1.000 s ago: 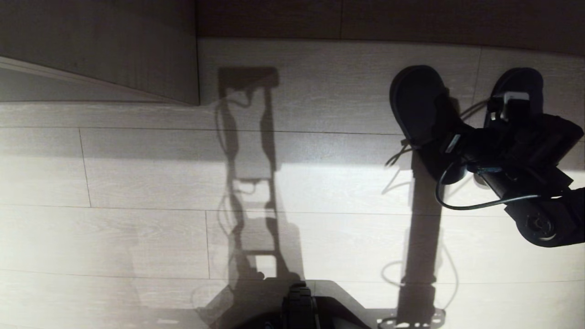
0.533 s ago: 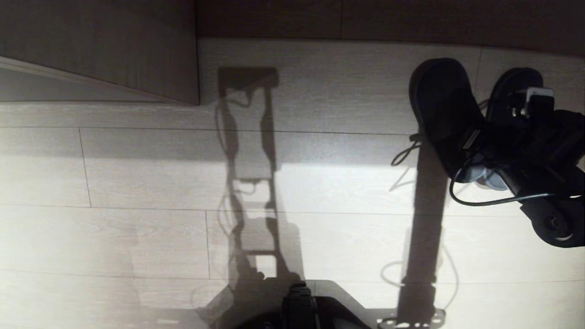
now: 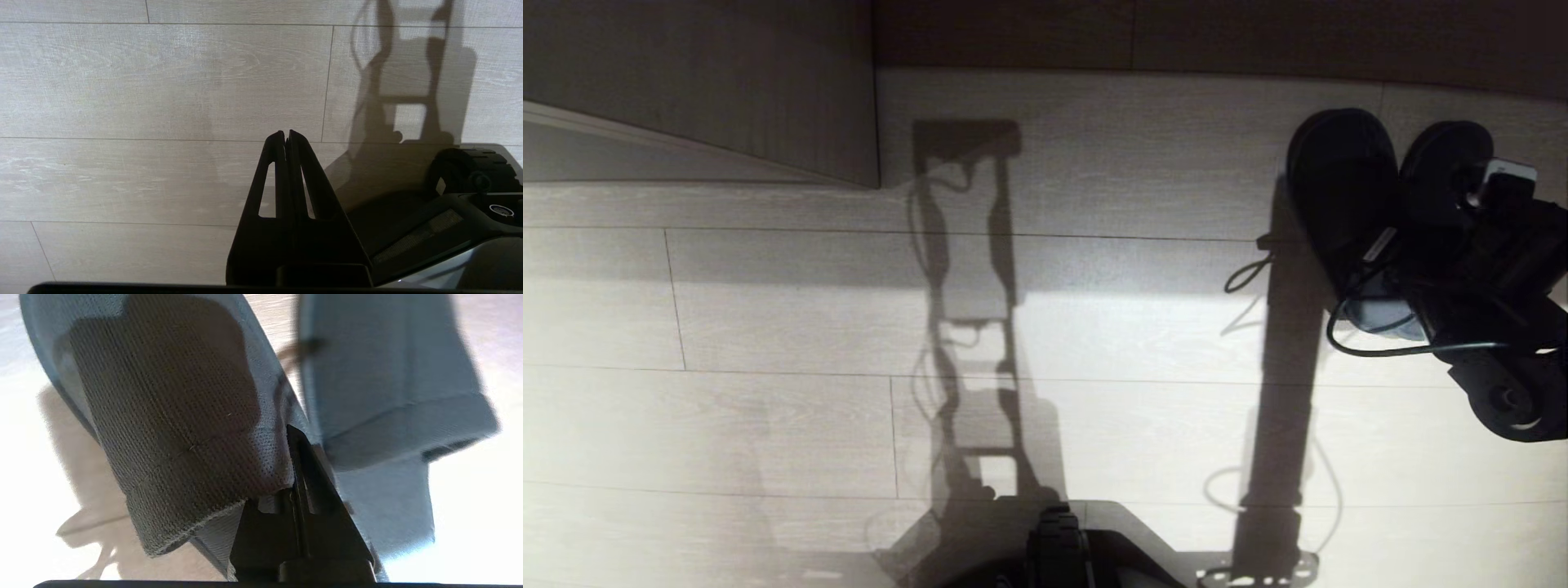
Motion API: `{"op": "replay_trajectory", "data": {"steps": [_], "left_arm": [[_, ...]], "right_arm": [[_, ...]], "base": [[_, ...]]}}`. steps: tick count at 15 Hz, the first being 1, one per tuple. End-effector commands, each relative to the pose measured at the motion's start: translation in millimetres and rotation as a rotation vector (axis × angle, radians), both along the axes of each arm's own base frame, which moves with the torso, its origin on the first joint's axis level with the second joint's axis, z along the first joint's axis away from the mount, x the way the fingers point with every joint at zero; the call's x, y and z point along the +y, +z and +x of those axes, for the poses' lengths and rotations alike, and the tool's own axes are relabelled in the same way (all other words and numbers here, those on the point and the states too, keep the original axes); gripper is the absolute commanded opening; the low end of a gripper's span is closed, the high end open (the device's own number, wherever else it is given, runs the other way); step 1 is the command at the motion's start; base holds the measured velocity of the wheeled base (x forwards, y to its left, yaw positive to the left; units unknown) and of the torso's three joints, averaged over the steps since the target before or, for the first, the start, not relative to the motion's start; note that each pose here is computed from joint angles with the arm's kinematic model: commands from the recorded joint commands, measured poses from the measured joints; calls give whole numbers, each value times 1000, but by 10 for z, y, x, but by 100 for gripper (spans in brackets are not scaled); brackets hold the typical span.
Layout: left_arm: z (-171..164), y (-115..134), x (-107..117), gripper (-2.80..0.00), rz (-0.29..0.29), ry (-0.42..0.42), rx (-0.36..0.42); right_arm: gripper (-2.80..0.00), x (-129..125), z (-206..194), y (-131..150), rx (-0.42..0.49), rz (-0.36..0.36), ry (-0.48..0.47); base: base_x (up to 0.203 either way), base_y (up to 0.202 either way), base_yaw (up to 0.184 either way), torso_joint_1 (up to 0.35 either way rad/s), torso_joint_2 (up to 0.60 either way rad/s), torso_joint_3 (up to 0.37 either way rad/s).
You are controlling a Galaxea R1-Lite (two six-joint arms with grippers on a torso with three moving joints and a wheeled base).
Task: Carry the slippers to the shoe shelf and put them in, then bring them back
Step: Pick up the slippers on the floor
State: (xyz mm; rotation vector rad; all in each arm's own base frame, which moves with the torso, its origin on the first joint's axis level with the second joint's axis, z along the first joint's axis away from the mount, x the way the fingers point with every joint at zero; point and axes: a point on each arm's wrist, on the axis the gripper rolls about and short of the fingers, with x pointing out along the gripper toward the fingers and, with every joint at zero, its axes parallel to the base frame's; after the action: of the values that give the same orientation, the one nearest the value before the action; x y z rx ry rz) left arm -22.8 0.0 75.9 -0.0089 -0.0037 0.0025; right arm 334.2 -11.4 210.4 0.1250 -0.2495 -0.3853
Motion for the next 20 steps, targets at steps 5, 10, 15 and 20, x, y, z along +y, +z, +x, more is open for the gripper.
{"op": "replay_trajectory", "data": {"steps": [5,10,15,20], "left_arm": [[0,0,0,-280,0,1,-1],[0,0,0,-280,0,1,-1],[0,0,0,-280,0,1,-1],[0,0,0,-280,0,1,-1]], "right_arm": [[-280,199,-1,-19,-32,95,-87],[-280,275,7,-58,-53,114,-118],[-280,365,46,-166,-33,134,-179],[-280,364,47,-174,-34,138,-197]], "base": [[0,0,0,0,0,0],[0,0,0,0,0,0],[0,0,0,0,0,0],[0,0,0,0,0,0]]}}
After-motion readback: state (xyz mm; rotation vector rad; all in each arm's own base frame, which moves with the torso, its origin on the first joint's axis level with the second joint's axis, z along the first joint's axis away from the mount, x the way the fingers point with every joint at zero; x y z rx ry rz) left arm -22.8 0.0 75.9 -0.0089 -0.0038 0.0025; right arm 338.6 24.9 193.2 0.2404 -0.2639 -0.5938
